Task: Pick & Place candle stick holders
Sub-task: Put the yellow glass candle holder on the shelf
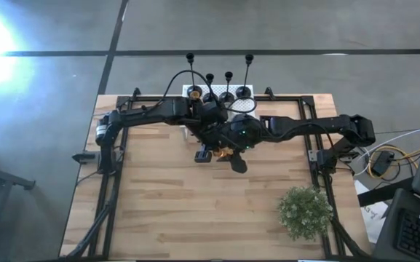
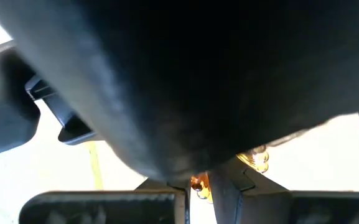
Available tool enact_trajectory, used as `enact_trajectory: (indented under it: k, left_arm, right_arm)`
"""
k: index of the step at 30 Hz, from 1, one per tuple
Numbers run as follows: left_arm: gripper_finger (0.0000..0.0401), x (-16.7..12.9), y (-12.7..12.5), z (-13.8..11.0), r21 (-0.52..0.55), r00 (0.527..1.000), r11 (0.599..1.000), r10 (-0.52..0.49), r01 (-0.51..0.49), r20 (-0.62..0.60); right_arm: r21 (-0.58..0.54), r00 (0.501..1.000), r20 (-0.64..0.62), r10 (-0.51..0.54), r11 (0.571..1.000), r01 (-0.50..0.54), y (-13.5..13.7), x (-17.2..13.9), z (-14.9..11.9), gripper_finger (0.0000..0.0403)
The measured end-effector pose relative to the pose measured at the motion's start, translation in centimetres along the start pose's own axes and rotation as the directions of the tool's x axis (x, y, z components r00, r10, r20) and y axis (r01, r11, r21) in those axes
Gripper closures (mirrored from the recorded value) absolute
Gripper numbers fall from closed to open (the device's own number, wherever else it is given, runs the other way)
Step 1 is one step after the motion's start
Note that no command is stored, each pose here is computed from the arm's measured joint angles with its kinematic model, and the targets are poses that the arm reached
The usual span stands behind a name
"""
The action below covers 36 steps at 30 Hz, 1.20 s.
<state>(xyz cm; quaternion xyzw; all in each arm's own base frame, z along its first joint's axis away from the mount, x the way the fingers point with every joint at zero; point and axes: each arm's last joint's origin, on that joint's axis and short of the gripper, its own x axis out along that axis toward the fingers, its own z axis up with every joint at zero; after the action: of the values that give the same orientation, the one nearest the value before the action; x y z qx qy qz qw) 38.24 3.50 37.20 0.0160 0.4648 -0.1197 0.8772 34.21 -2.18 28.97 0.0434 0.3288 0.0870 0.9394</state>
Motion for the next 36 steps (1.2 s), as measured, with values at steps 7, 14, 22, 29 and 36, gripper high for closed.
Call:
enact_trajectory:
  k: [7,14,22,29,36]
  left_arm:
    - [0.0368,0.0,0.0,0.0,0.004,1.0,1.0,0.001,-0.001,0.004]
    - [0.0369,0.0,0.0,0.1,0.009,1.0,1.0,0.002,-0.002,0.01]
    - [0.0301,0.1,0.0,0.1,-0.016,1.0,1.0,-0.003,0.003,0.009]
    - [0.0267,0.0,0.0,-0.1,-0.061,1.0,0.998,0.004,-0.005,-0.008]
    - [0.0249,-2.2,-0.8,0.0,-0.02,0.995,0.999,0.05,-0.048,0.09]
  right_arm:
    - [-0.01,1.0,0.002,0.004,1.0,-0.004,0.0,0.0,0.0,0.023]
    - [-0.039,1.0,0.006,0.007,0.999,-0.006,0.1,-0.1,0.1,0.0269]
    - [-0.05,1.0,-0.009,0.005,0.999,-0.006,0.1,-0.1,0.0,0.0274]
    - [-0.044,0.999,-0.053,-0.014,0.999,0.012,0.2,-0.6,-0.4,0.0282]
    - [-0.057,0.992,-0.058,-0.113,0.992,0.109,0.7,-3.6,-1.0,0.0282]
